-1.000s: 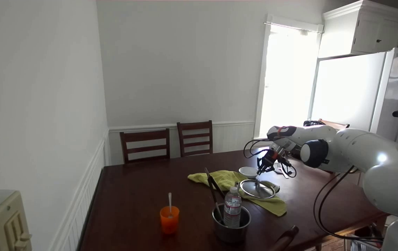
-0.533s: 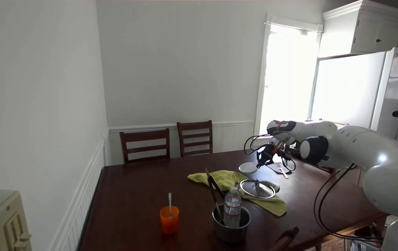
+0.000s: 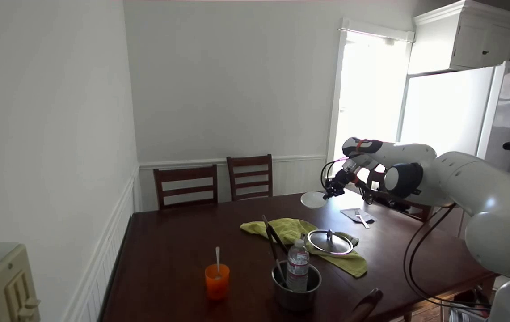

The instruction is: Move the white bowl to the left

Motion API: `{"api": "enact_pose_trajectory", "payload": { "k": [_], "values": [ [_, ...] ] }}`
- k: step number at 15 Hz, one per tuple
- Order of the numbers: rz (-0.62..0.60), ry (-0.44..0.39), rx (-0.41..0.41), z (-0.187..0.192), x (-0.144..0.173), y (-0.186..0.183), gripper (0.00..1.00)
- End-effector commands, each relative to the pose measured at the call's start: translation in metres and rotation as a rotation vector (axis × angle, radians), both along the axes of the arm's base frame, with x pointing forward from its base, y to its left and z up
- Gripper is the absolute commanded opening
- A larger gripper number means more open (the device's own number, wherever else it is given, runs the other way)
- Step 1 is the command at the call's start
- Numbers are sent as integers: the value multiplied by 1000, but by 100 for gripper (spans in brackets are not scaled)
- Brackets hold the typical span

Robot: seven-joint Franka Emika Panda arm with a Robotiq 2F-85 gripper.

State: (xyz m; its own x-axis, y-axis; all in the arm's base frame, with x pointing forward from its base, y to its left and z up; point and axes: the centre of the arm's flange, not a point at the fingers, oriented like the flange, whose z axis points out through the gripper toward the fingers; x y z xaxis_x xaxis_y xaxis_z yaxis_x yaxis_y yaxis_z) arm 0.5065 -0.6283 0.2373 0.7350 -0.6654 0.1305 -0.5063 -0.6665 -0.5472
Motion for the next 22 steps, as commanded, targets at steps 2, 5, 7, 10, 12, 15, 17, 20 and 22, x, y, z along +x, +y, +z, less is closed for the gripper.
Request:
{"api": "enact_pose_trajectory", "payload": {
  "k": [2,5,7,10,12,15,17,20,22],
  "values": [
    [246,9,89,18,17,65,2],
    [411,21,131,28,46,111,2],
    [514,62,166,27,58,133,2],
    [515,66,195,20,74,132,7],
    [534,73,201,19,71,132,7],
    [524,70,211,16,75,131,2],
    [508,61,197,19,111,152,2],
    [499,66,152,47,154,194,2],
    [558,96,110,71,176,239,2]
  ]
}}
